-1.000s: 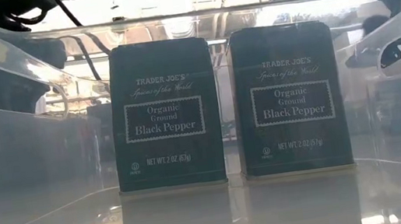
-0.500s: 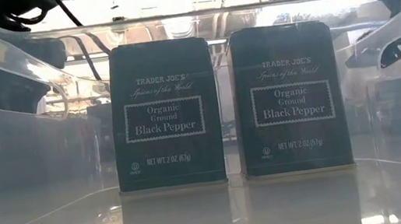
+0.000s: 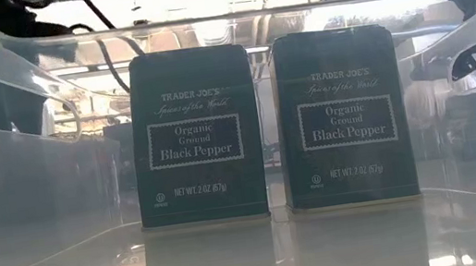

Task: Sort spices by type
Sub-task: Put the top black seasoning can into the transparent bin

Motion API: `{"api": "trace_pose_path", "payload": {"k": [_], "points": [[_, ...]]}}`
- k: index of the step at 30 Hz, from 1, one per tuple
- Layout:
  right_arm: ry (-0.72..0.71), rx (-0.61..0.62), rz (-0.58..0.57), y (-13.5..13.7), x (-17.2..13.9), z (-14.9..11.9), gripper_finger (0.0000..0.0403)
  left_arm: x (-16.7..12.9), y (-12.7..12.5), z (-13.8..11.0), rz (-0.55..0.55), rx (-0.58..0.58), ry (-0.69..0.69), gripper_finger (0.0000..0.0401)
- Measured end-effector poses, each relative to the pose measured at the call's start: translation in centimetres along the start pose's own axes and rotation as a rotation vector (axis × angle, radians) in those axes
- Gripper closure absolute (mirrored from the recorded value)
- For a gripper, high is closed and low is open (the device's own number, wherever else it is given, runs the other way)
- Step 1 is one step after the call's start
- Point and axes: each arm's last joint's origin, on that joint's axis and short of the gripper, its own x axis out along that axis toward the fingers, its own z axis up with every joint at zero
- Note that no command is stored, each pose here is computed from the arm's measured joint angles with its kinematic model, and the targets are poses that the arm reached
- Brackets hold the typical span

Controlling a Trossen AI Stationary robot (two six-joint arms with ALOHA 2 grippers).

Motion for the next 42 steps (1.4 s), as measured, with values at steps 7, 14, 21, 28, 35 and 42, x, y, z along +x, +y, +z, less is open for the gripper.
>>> {"api": "trace_pose_path", "payload": {"k": [7, 14, 21, 28, 35, 42], "points": [[0.0, 0.0, 0.0, 0.0, 0.0, 0.0, 0.0101, -3.6, 0.0, 1.2, -0.026, 0.051, -0.02, 0.0111], [0.0, 0.0, 0.0, 0.0, 0.0, 0.0, 0.0101, -7.1, -0.2, 2.9, -0.043, 0.272, -0.158, 0.0111], [0.0, 0.0, 0.0, 0.0, 0.0, 0.0, 0.0101, -8.0, 0.0, 6.2, 0.012, 0.305, -0.476, 0.0111], [0.0, 0.0, 0.0, 0.0, 0.0, 0.0, 0.0101, -7.9, 1.7, 9.8, 0.05, 0.215, -0.697, 0.0111], [-0.001, 0.0, 0.001, 0.0, 0.0, 0.0, 0.0101, -5.8, 2.6, 12.2, 0.085, 0.156, -0.713, 0.0111], [0.0, -0.012, 0.0, 0.0, 0.0, 0.0, 0.0101, -5.0, 2.2, 14.6, 0.064, 0.069, -0.855, 0.0111]]}}
